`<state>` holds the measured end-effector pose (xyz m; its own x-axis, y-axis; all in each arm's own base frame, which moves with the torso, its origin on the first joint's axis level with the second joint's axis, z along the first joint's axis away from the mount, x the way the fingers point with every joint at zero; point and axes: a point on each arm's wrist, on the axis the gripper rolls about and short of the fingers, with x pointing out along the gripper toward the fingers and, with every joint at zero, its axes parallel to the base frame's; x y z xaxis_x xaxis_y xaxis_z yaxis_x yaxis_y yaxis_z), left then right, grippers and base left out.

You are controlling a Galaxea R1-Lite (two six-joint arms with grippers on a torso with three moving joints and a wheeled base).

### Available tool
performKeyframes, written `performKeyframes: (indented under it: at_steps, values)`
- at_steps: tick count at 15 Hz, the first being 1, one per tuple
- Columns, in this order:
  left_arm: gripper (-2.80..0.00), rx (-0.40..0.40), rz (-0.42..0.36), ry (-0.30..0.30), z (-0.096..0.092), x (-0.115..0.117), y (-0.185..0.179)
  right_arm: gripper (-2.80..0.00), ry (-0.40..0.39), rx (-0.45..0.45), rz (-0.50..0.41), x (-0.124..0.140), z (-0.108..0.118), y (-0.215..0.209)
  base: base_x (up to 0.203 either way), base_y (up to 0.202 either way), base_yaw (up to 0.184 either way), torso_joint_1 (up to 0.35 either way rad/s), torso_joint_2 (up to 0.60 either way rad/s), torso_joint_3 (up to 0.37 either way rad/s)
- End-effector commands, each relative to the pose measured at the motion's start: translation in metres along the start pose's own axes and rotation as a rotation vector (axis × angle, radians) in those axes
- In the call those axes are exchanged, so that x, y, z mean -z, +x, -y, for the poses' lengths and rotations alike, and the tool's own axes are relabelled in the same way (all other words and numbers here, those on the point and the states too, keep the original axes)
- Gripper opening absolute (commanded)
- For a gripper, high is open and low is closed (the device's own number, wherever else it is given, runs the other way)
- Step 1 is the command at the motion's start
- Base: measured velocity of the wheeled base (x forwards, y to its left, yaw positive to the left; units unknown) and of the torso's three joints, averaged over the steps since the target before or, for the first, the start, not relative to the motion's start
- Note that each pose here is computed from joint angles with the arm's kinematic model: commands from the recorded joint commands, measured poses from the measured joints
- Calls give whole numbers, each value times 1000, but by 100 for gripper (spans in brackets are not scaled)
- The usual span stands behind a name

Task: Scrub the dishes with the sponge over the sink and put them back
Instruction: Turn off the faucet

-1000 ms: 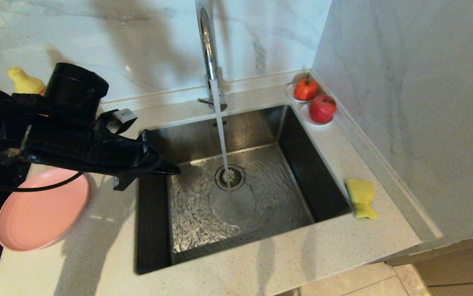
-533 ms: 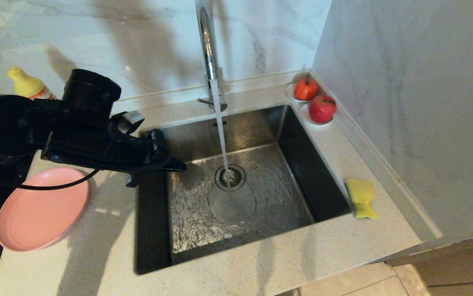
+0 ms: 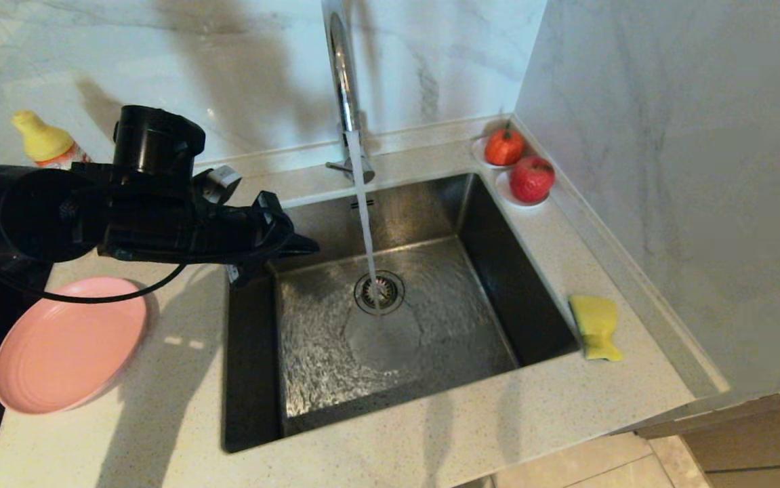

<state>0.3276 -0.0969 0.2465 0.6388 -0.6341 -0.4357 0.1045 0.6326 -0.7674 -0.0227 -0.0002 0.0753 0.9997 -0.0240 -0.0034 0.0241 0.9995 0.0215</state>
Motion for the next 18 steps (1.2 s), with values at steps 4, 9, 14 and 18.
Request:
performKeyframes:
  at_steps: [4, 9, 14, 18]
  values:
    - [-280, 27, 28, -7, -4, -6, 14, -280, 0, -1, -1, 0, 0, 0, 0, 0, 0, 0, 0, 0]
    - [-280, 47, 52, 3, -3, -14, 23, -280, 0, 0, -2, 0, 0, 0, 0, 0, 0, 0, 0, 0]
    - [-280, 86, 114, 3, 3, -25, 25, -280, 0, -1, -1, 0, 0, 0, 0, 0, 0, 0, 0, 0]
    - [-280, 95, 129, 7, 5, -30, 29, -280, 1, -1, -2, 0, 0, 0, 0, 0, 0, 0, 0, 0]
